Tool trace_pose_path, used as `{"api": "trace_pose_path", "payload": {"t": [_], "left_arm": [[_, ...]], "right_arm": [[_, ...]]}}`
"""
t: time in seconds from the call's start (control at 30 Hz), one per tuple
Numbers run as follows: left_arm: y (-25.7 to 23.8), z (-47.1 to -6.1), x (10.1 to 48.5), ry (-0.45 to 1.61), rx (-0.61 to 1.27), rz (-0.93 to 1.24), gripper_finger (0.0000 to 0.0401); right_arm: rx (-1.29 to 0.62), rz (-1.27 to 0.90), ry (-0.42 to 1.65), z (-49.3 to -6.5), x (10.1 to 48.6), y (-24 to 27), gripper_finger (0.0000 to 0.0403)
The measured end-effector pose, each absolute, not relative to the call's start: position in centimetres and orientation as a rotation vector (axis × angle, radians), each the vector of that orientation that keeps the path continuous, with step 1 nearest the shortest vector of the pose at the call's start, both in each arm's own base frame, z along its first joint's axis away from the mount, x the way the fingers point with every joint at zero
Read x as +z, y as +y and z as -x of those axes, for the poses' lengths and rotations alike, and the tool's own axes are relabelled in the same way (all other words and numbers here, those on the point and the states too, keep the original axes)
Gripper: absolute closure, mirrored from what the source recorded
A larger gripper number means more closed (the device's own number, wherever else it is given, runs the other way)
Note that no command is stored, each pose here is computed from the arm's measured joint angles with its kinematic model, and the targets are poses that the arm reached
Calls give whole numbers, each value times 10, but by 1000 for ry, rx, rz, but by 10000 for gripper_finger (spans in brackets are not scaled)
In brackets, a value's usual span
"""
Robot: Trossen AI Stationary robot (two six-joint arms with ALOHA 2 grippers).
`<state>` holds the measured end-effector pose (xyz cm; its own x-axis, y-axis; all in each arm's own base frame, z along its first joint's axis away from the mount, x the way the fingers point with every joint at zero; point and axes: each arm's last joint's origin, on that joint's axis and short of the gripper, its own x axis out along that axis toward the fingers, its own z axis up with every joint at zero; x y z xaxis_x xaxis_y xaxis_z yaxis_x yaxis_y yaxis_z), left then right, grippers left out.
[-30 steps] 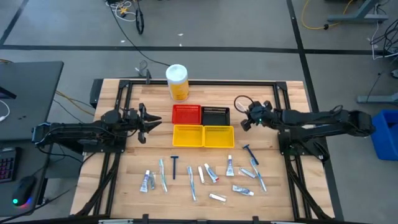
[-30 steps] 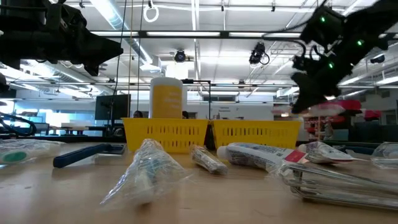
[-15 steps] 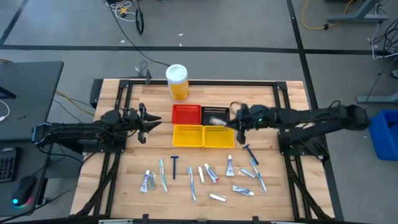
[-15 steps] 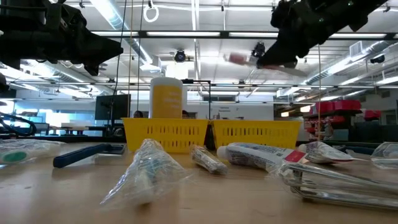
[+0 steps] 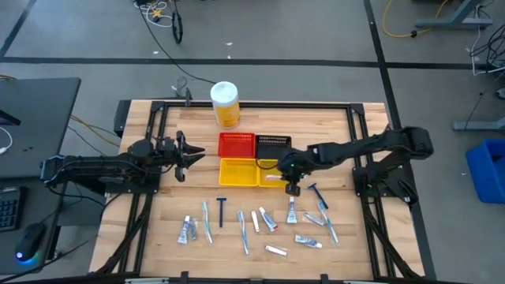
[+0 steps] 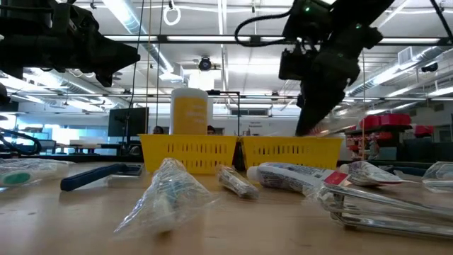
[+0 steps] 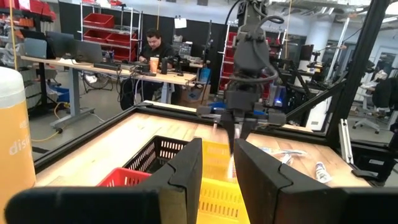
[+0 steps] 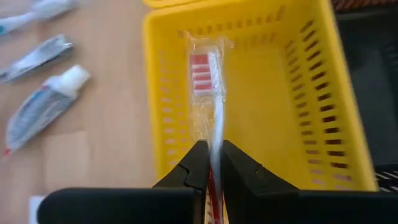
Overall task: Pick & Place Travel size toiletries
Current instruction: Put the red toothbrush into the right yellow bin
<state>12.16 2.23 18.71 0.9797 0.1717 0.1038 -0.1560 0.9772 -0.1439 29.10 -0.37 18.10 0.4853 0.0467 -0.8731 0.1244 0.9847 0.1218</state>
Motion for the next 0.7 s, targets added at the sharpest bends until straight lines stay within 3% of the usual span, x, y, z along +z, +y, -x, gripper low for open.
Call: {"api": "trace_pose_path", "payload": {"t": [0.47, 0.7], "left_arm": [[22, -122, 187, -115, 165, 132, 302], [22, -122, 187, -115, 165, 132, 302]], "right_arm": [[-73, -191, 1089, -303, 162, -13, 366], [-77, -192, 1087, -303, 162, -14, 320]]}}
